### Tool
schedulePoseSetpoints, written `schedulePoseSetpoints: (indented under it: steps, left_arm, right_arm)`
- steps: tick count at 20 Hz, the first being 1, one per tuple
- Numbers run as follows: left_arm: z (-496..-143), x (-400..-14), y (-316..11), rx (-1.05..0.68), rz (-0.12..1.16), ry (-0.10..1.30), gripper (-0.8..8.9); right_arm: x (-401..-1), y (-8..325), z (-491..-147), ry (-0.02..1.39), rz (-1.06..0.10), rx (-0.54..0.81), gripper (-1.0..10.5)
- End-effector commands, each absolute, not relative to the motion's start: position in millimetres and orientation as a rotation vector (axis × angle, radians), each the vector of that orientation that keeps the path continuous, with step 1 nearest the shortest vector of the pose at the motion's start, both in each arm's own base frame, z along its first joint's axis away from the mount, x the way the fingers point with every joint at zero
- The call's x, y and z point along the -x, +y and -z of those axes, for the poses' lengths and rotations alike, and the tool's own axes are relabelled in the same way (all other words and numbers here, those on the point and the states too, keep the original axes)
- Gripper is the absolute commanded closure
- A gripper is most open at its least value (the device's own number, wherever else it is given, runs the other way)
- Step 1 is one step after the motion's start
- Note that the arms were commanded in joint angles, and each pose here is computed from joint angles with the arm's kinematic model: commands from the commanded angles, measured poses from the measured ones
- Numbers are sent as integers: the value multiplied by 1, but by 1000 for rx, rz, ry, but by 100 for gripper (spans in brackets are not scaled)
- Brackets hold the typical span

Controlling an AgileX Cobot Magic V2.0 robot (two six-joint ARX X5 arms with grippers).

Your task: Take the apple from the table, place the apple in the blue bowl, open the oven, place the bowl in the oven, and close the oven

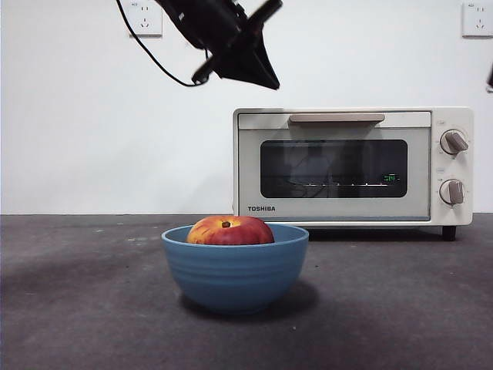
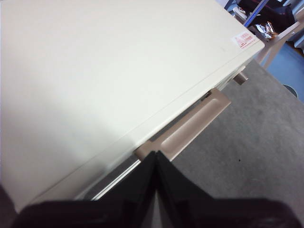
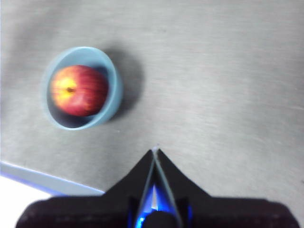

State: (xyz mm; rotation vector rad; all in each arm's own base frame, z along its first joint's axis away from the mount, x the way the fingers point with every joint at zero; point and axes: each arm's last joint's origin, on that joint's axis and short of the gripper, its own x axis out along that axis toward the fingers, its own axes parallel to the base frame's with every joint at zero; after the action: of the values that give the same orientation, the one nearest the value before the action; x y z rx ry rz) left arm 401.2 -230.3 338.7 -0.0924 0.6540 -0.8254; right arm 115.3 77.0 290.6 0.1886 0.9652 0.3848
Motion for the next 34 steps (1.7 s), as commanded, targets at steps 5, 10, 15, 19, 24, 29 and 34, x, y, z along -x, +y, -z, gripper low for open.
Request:
schedulePoseSetpoints:
  steps: [5, 10, 15, 19, 24, 29, 34]
  left_arm:
    - [-340, -397, -255, 29, 905, 545, 819]
    - [-342, -392, -268, -86, 863, 464, 819]
    - [-326, -399, -274, -58, 854, 501, 819]
    - [-307, -405, -282, -55, 872, 541, 819]
    - [-291, -408, -283, -67, 852, 602, 819]
    - [-276, -409, -285, -72, 862, 680, 819]
    - [-270, -405, -282, -81, 855, 768, 819]
  right_arm:
    - [-119, 80, -284, 995, -376, -188, 954]
    - [-119, 80, -284, 1010, -391, -213, 954]
    - [-118, 81, -284, 1024, -408, -238, 954]
    - [-118, 81, -284, 1031, -418, -244, 954]
    - [-118, 81, -284, 1034, -413, -249, 954]
    - [-118, 81, -284, 1032, -412, -249, 954]
    - [-118, 81, -284, 1027, -409, -246, 954]
